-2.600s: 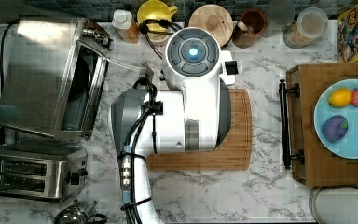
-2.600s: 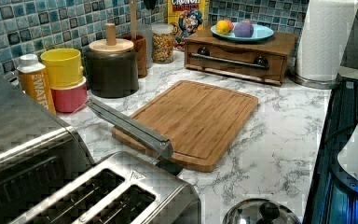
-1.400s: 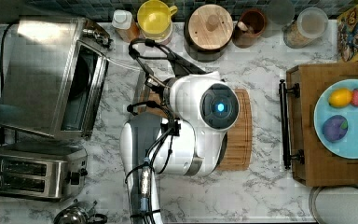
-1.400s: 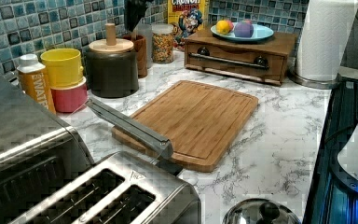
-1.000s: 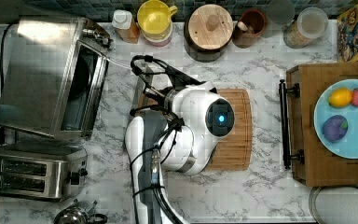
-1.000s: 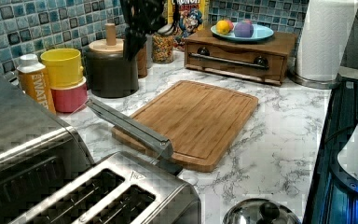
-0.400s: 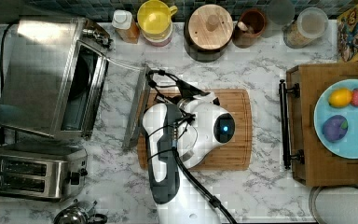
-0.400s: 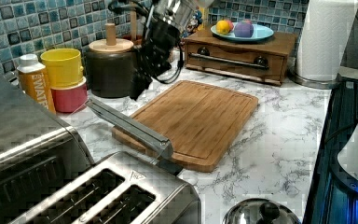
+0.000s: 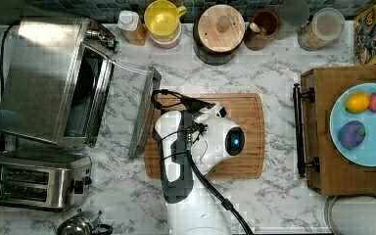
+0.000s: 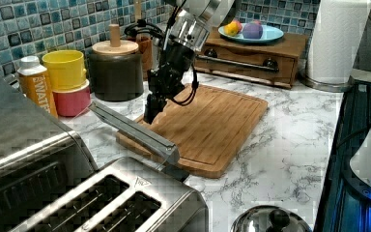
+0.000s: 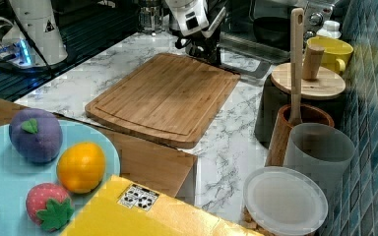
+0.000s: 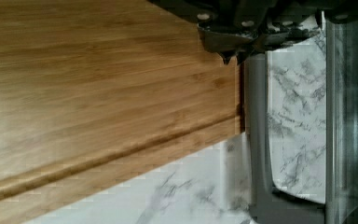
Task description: Close the oven.
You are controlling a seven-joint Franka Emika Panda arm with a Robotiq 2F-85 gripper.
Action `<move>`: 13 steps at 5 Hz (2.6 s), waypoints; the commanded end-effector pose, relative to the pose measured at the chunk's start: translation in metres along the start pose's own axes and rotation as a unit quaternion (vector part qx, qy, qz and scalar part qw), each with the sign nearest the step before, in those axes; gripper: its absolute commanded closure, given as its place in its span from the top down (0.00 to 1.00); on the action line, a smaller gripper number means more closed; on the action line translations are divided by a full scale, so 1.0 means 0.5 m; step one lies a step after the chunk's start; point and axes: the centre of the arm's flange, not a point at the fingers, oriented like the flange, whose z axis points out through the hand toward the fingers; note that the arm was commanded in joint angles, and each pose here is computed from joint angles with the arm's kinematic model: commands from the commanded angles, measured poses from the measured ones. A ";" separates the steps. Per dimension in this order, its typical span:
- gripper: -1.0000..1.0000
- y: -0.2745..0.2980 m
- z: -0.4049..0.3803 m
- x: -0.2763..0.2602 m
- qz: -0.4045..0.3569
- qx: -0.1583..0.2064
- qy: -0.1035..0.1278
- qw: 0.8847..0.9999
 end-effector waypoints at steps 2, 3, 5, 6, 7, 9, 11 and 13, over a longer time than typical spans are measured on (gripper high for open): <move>0.00 -0.159 -0.011 0.027 -0.052 0.063 0.060 0.995; 0.00 -0.162 -0.025 0.028 -0.045 0.072 0.055 0.995; 0.00 -0.194 -0.049 0.029 -0.062 0.099 0.054 0.992; 0.00 -0.211 0.029 0.036 -0.069 0.081 -0.010 0.994; 0.00 -0.216 0.072 0.031 -0.063 0.080 -0.030 0.994; 0.00 -0.205 0.055 0.037 0.001 0.113 0.001 0.994; 0.00 -0.299 0.017 0.043 -0.023 0.142 0.017 0.989; 0.00 -0.490 -0.088 0.027 -0.102 0.163 0.050 0.980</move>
